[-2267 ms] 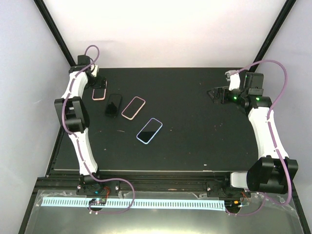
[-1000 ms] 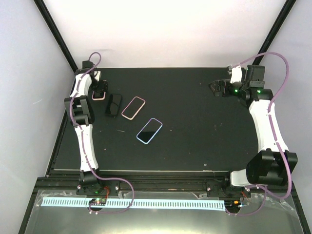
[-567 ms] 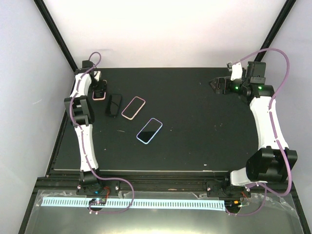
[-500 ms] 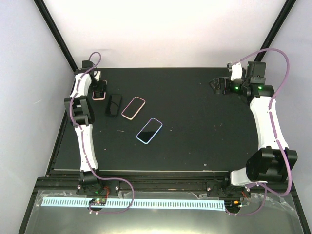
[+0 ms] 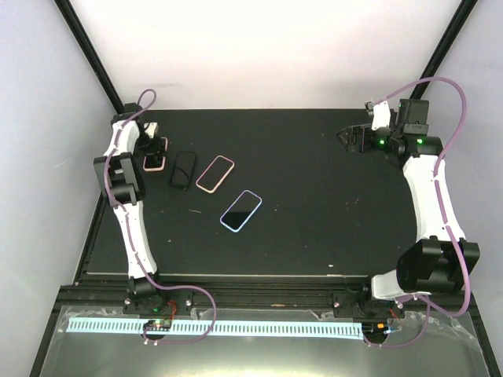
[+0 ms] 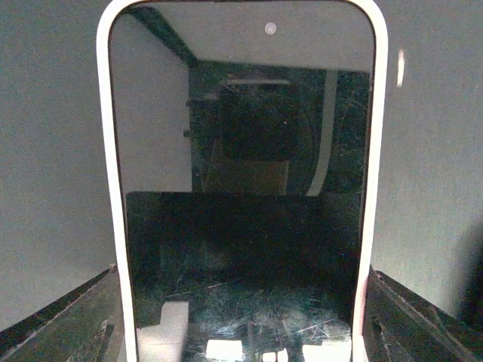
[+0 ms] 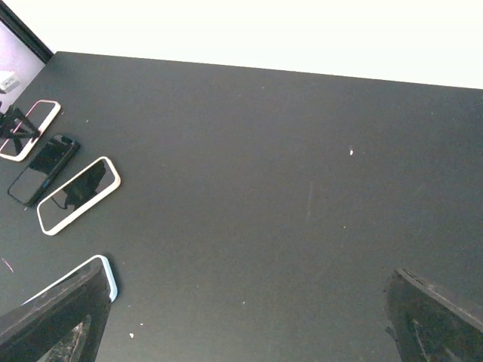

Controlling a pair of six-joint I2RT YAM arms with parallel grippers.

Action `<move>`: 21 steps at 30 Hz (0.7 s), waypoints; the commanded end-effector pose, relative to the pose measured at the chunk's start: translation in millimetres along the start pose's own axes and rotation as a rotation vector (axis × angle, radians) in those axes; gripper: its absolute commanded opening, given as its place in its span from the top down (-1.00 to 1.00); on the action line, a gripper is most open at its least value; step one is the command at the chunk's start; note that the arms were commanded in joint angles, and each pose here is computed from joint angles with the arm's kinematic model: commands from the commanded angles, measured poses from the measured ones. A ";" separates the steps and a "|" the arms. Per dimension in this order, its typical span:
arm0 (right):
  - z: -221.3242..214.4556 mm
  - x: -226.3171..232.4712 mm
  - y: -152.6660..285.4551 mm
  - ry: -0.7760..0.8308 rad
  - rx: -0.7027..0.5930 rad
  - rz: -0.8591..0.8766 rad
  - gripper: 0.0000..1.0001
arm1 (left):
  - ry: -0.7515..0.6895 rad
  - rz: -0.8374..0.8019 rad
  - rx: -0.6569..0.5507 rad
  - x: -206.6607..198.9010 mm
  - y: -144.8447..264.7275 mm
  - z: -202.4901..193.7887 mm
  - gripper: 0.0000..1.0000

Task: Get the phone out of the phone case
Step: Pick up the phone at the center of the board.

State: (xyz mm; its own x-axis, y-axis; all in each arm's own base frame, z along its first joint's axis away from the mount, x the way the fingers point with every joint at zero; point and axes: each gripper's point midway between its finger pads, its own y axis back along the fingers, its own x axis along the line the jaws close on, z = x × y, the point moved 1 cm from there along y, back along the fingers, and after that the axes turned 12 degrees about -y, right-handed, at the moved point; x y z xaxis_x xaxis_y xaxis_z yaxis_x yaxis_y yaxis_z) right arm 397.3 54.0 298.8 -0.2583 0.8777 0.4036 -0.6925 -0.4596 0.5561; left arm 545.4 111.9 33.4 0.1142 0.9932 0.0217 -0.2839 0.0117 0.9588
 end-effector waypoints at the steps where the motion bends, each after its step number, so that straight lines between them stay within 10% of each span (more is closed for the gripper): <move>1: 12.0 14.9 17.8 0.050 -0.041 0.010 -1.00 | -0.017 -0.097 0.220 -18.4 6.1 -76.9 -0.39; 21: 11.3 32.1 27.4 0.042 -0.080 0.091 -1.00 | -0.026 -0.035 0.280 -22.0 19.8 -167.0 -0.98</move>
State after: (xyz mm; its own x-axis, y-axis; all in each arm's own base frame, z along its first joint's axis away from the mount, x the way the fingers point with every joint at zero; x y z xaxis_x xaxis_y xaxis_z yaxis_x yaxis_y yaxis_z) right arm 378.1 60.5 326.5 -0.3105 0.8618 0.4010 -0.7142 -0.4899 0.4999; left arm 387.8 107.5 24.2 0.1649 0.9863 0.0019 -0.0536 0.0070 0.9985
